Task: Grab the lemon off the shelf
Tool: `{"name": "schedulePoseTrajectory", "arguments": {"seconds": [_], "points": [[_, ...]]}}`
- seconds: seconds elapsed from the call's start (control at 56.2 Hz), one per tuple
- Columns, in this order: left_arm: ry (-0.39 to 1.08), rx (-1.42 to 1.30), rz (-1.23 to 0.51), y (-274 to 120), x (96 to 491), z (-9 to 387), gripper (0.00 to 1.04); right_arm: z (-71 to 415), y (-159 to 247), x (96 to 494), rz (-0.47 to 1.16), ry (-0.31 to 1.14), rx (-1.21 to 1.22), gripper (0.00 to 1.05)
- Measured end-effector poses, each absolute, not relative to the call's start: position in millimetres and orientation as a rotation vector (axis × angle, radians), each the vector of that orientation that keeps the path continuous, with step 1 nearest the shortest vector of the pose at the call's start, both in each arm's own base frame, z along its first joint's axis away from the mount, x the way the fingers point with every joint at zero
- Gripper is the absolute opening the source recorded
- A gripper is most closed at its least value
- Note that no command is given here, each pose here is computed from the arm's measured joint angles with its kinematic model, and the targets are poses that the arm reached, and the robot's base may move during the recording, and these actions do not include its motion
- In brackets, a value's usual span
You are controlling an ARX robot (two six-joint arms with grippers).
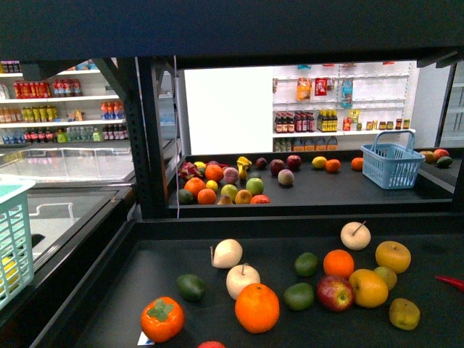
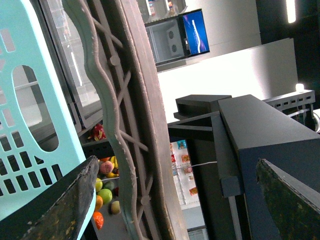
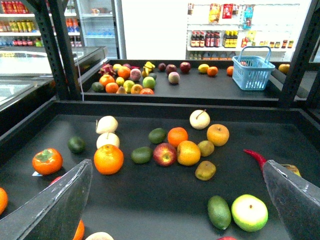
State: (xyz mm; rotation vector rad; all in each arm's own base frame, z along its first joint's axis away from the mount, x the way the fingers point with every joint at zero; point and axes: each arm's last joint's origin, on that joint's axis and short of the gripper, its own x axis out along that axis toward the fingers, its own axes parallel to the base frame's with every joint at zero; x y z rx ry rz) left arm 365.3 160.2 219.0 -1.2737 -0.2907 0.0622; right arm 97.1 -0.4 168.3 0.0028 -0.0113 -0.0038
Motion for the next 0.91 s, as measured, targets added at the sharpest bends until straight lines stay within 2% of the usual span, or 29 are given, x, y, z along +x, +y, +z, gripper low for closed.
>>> {"name": "schedulePoseTrajectory", "arguments": {"seconds": [0.285, 0.552, 0.712, 0.907], "points": [[-0.237, -1.216, 0.198, 161.6, 357.6, 223.4, 0.97, 168.3, -0.3, 97.1, -0.003, -0.011, 0.003, 1.02], [-0.179, -1.061, 0.358, 150.9, 335.5, 247.5, 0.97, 168.3, -0.3, 97.1, -0.003, -0.011, 0.003, 1.02], [-0.07, -0.765, 0.481, 119.4, 293.3, 278.1, 0.97, 168.3, -0.4, 97.1, -0.004, -0.011, 0.003, 1.02], [-0.026, -0.483, 0.388, 59.6, 219.5, 307.8, 0.97, 168.3, -0.3, 97.1, -0.003, -0.011, 0.003, 1.02]]}}
